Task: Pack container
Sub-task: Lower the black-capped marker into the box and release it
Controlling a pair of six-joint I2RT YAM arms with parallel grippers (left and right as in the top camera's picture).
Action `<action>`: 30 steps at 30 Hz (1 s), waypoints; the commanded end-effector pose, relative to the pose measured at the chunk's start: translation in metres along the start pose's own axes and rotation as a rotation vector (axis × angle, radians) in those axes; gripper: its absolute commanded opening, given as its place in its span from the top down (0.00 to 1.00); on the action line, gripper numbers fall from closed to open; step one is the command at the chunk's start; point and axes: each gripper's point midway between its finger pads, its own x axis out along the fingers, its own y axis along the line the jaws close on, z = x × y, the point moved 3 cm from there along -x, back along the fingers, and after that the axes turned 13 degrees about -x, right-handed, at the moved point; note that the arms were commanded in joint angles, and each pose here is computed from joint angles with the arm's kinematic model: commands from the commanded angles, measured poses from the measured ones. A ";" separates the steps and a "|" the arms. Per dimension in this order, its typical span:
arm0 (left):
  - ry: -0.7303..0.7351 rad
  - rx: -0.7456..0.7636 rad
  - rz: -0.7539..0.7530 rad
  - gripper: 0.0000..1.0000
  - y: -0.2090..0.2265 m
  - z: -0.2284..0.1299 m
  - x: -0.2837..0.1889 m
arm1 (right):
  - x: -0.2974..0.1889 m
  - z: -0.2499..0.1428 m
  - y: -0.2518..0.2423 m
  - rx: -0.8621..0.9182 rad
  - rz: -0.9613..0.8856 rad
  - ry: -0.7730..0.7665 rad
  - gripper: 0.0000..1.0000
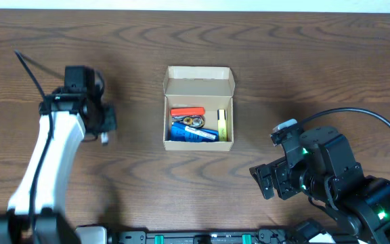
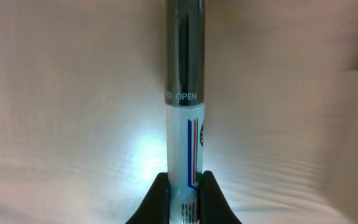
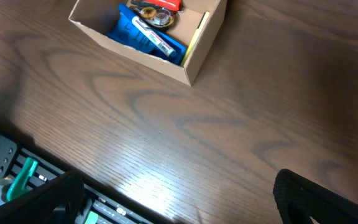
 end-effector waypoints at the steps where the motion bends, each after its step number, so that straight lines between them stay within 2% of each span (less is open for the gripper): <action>1: -0.140 0.485 -0.268 0.94 -0.078 -0.007 -0.058 | 0.000 0.000 0.000 -0.002 0.003 -0.001 0.01; 6: -0.266 1.147 -0.326 0.94 -0.141 -0.048 -0.079 | 0.000 0.000 0.000 -0.002 0.003 -0.001 0.01; 8: -0.284 1.345 -0.355 0.95 -0.162 -0.065 -0.078 | 0.000 0.000 0.000 -0.002 0.003 -0.001 0.01; 13: -0.265 1.465 -0.385 0.94 -0.191 -0.078 -0.054 | 0.000 0.000 0.000 -0.002 0.003 -0.001 0.01; 20: -0.136 1.608 -0.370 0.94 -0.198 -0.087 0.002 | 0.000 0.000 0.000 -0.002 0.003 -0.001 0.01; 25: -0.059 1.641 -0.304 0.94 -0.192 -0.088 0.030 | 0.000 0.000 0.000 -0.002 0.003 -0.001 0.01; 30: -0.042 1.643 -0.263 0.94 -0.189 -0.086 0.039 | 0.000 0.000 0.000 -0.002 0.003 -0.001 0.01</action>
